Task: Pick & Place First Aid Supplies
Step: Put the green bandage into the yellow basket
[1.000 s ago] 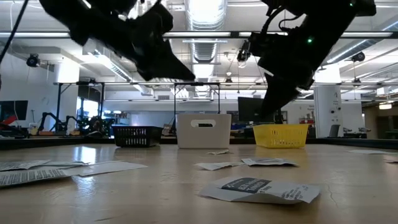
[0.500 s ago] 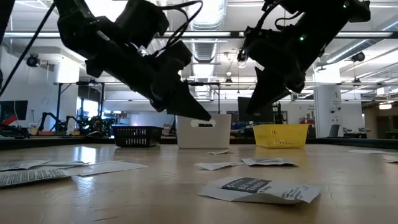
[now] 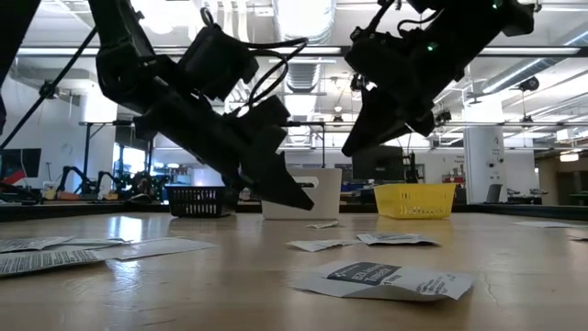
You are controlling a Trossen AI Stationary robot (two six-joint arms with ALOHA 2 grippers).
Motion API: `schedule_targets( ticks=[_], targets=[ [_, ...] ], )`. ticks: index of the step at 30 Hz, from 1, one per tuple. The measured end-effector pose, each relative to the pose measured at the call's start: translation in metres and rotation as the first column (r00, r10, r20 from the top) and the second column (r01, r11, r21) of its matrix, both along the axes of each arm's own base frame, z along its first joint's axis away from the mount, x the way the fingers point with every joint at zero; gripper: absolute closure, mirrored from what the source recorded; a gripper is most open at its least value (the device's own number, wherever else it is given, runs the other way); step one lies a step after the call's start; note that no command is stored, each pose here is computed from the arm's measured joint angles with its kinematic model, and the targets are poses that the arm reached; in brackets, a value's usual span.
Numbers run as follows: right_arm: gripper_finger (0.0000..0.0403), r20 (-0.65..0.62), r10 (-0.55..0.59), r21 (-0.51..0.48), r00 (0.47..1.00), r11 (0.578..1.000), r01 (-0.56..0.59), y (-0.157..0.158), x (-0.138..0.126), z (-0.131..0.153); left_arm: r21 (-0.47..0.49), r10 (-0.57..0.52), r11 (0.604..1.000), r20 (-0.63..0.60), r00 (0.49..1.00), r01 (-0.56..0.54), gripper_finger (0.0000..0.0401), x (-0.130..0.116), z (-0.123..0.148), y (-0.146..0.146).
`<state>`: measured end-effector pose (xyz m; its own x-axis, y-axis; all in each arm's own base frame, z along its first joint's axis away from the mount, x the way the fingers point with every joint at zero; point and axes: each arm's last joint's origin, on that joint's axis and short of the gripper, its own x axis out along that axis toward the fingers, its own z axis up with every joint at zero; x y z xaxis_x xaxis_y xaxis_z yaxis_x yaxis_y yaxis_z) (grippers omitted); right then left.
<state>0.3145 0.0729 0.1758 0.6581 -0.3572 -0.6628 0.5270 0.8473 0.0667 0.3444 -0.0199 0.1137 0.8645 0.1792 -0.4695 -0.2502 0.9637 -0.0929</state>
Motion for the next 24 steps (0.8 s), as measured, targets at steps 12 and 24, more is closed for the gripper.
schedule_targets(
  ticks=[12,24],
  targets=[
    [0.0394,0.03,-0.025,0.009,0.999,1.0,0.025,-0.007,0.004,0.002,-0.031,-0.036,0.999,0.036,0.999,0.037,0.0401,0.005,-0.012,-0.001],
    [0.0394,-0.012,0.021,-0.032,1.0,0.999,-0.021,-0.007,0.005,-0.004,-0.068,0.001,0.998,-0.007,1.0,-0.001,0.0401,0.005,-0.021,0.001]
  ],
)
